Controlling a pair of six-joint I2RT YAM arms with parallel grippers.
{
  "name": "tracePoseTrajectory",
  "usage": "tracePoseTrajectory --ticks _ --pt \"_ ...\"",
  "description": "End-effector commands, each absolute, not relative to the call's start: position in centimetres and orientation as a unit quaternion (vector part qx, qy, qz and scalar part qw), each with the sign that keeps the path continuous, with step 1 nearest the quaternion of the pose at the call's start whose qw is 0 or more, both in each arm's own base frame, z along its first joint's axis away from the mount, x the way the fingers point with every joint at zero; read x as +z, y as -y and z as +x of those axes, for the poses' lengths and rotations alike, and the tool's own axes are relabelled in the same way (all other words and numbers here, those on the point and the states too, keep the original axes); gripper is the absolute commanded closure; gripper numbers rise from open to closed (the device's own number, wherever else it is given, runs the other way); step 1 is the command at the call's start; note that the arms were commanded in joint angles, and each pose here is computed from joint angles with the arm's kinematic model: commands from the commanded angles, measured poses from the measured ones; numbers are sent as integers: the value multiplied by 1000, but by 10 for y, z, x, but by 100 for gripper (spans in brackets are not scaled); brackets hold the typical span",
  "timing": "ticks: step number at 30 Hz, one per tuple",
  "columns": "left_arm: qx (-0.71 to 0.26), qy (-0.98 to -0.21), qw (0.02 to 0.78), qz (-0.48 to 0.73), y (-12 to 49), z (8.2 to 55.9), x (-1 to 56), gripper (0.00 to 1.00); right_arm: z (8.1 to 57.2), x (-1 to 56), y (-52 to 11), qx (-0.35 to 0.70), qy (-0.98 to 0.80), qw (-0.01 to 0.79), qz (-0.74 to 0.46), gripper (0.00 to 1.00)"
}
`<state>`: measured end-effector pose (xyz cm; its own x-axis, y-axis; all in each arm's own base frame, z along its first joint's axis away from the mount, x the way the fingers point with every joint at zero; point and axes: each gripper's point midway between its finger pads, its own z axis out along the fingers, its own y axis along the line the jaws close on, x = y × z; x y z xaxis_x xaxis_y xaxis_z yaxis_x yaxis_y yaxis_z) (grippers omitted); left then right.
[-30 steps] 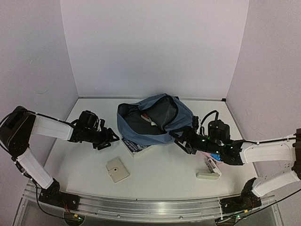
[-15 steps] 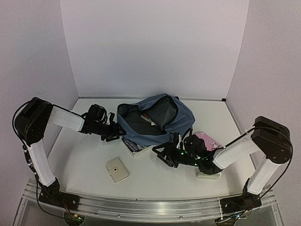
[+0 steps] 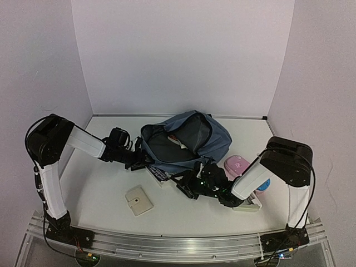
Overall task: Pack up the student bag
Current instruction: Move the book to the center of the board.
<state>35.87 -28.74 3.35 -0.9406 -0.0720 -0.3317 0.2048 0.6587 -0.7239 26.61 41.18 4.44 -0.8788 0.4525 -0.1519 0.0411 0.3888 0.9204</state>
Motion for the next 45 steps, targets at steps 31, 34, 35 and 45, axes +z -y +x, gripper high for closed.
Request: tracePoseTrajectory --ticks 31,34,35,45 --pt "-367 -902 217 70 341 333 52 34 259 58 -420 573 -787 165 158 100" --pt "-364 -902 227 41 334 349 52 34 245 63 -413 577 -790 146 148 100" --pt "-370 -900 229 32 332 354 53 34 239 64 -410 577 -791 138 145 100" --pt "-414 -872 261 -4 326 395 77 35 181 55 -391 515 -850 76 76 100"
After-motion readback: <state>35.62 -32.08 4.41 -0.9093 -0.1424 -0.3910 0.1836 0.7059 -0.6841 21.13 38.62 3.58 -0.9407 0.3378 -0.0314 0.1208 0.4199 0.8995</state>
